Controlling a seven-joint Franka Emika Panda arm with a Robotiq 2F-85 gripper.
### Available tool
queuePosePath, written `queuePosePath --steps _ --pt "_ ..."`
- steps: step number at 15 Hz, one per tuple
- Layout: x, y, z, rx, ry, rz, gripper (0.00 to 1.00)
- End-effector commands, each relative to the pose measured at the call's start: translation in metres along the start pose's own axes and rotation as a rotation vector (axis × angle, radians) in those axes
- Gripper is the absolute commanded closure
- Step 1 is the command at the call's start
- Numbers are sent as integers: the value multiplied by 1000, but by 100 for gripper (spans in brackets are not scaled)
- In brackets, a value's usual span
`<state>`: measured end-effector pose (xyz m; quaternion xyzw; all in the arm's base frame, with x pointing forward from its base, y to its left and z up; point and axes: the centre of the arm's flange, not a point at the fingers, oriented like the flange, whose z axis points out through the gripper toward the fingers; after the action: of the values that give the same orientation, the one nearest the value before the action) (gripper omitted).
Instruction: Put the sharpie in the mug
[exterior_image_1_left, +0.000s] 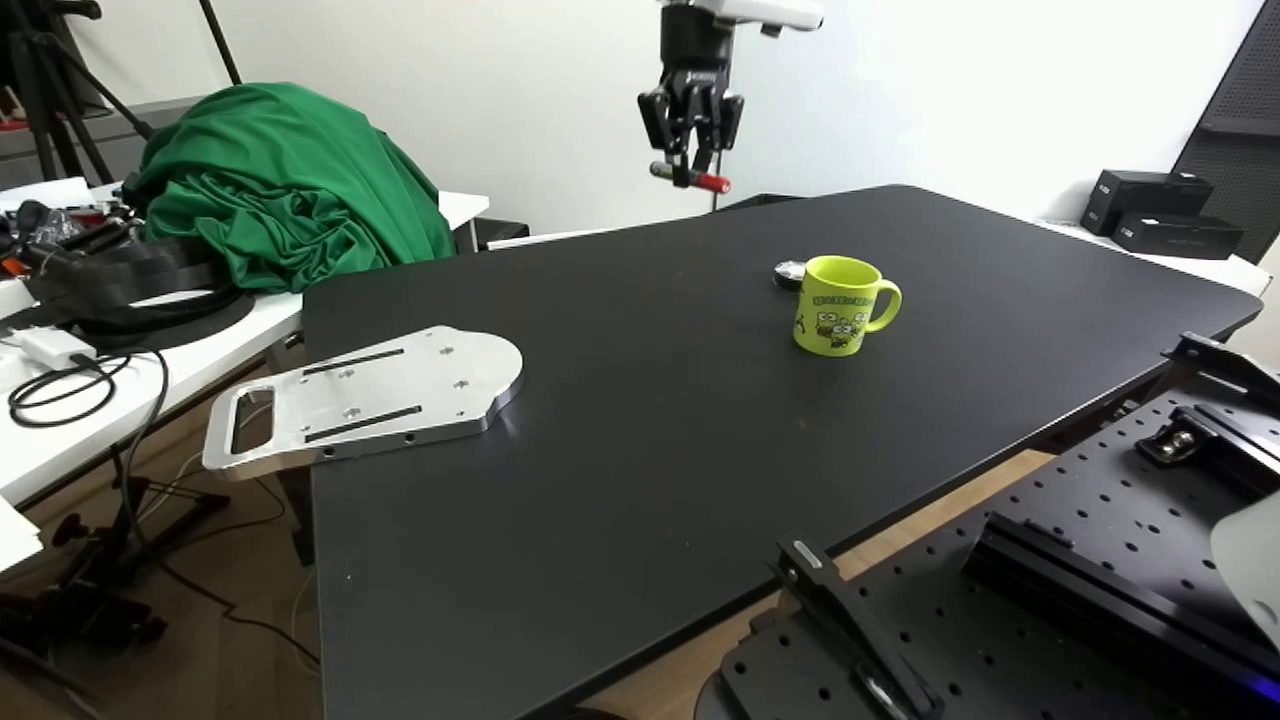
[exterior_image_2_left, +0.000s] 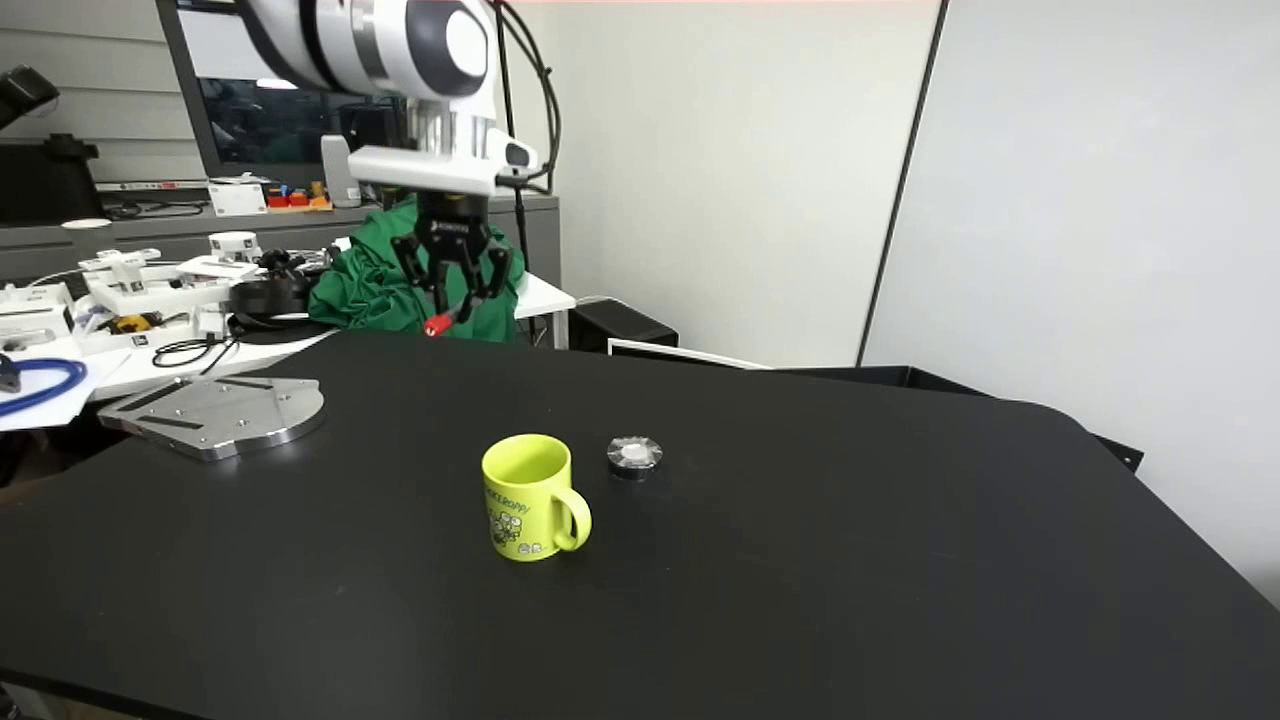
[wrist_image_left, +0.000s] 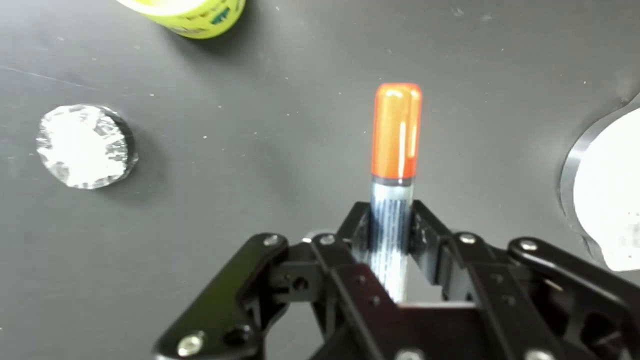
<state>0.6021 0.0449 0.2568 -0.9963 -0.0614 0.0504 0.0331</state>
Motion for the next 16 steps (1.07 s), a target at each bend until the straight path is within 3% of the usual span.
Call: queuePosePath --steps 1,4,7,12,16 --pt "-3 44 -64 3 -101 146 94" --pt "-17 88 -90 48 -202 249 94" --pt "-26 128 -89 145 -299 346 94" --pt "-33 170 -55 314 -400 512 94" --pt "-38 182 -13 413 -520 618 94"
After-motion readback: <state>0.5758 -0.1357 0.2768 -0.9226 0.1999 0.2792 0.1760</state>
